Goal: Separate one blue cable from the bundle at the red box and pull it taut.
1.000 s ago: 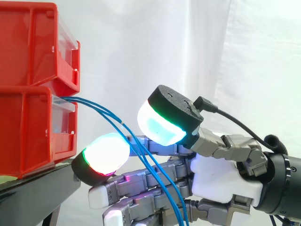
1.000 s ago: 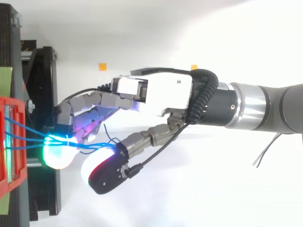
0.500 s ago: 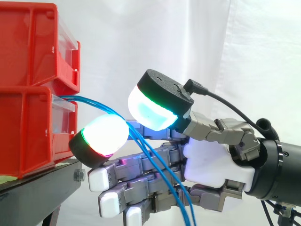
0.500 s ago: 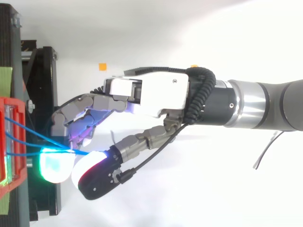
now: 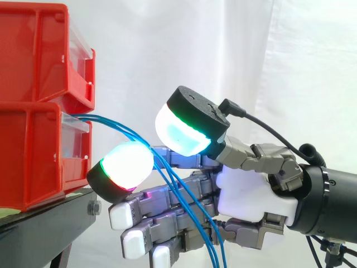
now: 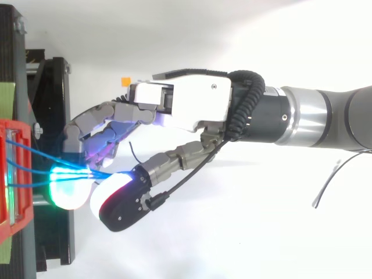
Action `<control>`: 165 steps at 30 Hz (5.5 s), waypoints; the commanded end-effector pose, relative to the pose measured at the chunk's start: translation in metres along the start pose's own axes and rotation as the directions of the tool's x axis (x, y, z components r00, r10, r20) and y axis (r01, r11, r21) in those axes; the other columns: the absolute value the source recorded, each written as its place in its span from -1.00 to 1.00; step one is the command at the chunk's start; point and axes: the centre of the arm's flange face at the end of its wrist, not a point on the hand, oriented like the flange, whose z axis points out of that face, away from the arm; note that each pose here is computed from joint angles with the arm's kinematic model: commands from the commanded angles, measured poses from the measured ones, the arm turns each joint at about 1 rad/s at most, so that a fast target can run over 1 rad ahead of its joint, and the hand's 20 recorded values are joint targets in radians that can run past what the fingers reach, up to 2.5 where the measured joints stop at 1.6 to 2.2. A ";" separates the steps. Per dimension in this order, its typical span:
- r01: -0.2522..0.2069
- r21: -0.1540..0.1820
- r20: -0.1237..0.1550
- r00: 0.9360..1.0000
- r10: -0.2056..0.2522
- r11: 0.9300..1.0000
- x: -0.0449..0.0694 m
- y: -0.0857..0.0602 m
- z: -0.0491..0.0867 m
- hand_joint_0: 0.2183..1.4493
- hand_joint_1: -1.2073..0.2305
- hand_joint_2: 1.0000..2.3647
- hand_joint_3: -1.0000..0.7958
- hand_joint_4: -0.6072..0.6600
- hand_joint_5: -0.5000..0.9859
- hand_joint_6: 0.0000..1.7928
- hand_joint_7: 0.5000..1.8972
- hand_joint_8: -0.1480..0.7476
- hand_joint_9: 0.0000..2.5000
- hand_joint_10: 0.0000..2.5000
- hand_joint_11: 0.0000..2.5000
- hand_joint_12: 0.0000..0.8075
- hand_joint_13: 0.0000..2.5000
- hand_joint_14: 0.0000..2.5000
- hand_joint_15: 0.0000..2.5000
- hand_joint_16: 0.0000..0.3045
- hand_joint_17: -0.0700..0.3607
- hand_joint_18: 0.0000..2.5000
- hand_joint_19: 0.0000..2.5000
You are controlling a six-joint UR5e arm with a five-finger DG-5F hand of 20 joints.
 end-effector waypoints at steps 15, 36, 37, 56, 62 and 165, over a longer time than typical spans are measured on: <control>0.009 0.000 0.006 1.000 -0.009 1.000 -0.003 -0.018 -0.001 -0.44 -0.14 -1.00 -0.44 0.30 -0.56 -0.24 -0.39 0.02 -0.34 -0.98 -0.39 -0.04 -0.28 -0.98 -0.48 -0.67 -0.16 -0.41 -0.39; 0.041 -0.030 0.015 0.999 -0.041 0.999 0.004 -0.035 0.003 -0.51 -0.18 -1.00 -0.44 0.40 -0.63 -0.29 -0.36 0.10 -0.50 -0.99 -0.05 -0.03 -0.18 -0.98 -0.15 -0.67 -0.15 -0.27 -0.26; 0.041 -0.033 0.016 0.999 -0.040 0.999 0.004 -0.036 0.004 -0.51 -0.18 -1.00 -0.44 0.42 -0.63 -0.29 -0.35 0.11 -0.50 -0.99 -0.03 -0.04 -0.17 -0.98 -0.11 -0.67 -0.15 -0.26 -0.24; 0.035 -0.037 0.019 0.999 -0.034 0.999 -0.002 -0.041 0.007 -0.51 -0.18 -1.00 -0.44 0.43 -0.64 -0.28 -0.40 0.08 -0.63 0.32 -0.21 -0.14 -0.25 0.64 -0.23 -0.74 -0.26 0.00 0.44; 0.036 -0.042 -0.001 0.999 -0.036 0.998 -0.006 -0.041 0.006 -0.52 -0.15 -1.00 -0.44 0.42 -0.64 -0.28 -0.42 0.08 -0.63 0.34 -0.22 -0.12 -0.27 0.75 -0.22 -0.72 -0.23 0.01 0.52; -0.055 0.071 -0.084 0.995 0.060 0.996 -0.089 0.022 0.005 -0.37 -0.12 -0.99 -0.26 0.38 -0.57 -0.01 -0.45 0.19 0.17 1.00 0.61 0.30 0.49 1.00 -0.12 0.50 0.12 1.00 0.24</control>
